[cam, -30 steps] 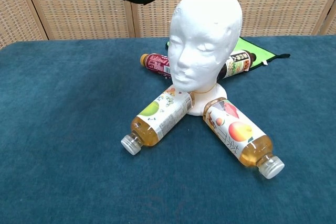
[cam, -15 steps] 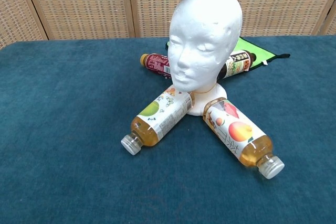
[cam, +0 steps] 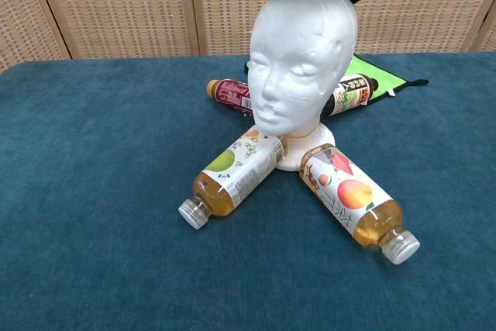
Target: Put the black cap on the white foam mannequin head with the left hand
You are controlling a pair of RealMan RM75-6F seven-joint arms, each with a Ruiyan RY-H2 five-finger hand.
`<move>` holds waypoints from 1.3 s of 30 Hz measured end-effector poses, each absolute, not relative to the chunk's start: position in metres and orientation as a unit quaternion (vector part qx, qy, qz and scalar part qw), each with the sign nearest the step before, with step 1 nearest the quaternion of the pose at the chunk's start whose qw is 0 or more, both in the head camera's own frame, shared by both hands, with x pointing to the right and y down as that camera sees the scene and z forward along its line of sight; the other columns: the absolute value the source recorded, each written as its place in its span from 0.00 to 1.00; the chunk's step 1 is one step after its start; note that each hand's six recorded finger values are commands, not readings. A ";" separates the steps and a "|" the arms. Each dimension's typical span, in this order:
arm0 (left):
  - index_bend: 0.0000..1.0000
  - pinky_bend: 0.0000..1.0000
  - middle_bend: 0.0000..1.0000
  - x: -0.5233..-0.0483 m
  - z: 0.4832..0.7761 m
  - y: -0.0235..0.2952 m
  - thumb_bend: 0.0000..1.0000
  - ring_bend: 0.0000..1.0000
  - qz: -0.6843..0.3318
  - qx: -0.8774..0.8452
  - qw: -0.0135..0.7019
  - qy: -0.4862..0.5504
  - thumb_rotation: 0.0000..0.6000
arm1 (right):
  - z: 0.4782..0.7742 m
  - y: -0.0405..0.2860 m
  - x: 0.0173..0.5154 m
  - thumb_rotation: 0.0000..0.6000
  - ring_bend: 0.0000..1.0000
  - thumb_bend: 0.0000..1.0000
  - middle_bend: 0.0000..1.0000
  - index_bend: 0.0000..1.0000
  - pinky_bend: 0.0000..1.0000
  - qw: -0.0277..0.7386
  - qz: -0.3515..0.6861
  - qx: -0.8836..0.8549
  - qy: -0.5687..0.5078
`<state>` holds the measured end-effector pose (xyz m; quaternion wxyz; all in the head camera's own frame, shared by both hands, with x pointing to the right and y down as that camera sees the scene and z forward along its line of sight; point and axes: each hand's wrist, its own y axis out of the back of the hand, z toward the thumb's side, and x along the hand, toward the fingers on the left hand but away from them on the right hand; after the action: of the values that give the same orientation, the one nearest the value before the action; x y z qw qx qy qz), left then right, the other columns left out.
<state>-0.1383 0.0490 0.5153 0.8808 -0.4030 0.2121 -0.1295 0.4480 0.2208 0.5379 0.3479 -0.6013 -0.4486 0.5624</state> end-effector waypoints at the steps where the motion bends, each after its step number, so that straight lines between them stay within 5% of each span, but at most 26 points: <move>1: 0.80 0.76 0.88 -0.137 0.517 0.050 0.71 0.86 -0.129 -0.403 0.882 0.207 1.00 | 0.538 0.221 0.448 1.00 0.00 0.05 0.00 0.14 0.00 0.348 0.562 -0.601 -0.449; 39: 0.79 0.76 0.89 -0.120 0.543 0.080 0.71 0.86 -0.144 -0.432 0.877 0.153 1.00 | 0.536 0.221 0.448 1.00 0.00 0.05 0.00 0.14 0.00 0.347 0.559 -0.603 -0.451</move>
<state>-0.1203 0.0804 0.5431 0.8773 -0.4317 0.1528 -0.1437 0.4475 0.2214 0.5358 0.3468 -0.6034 -0.4508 0.5590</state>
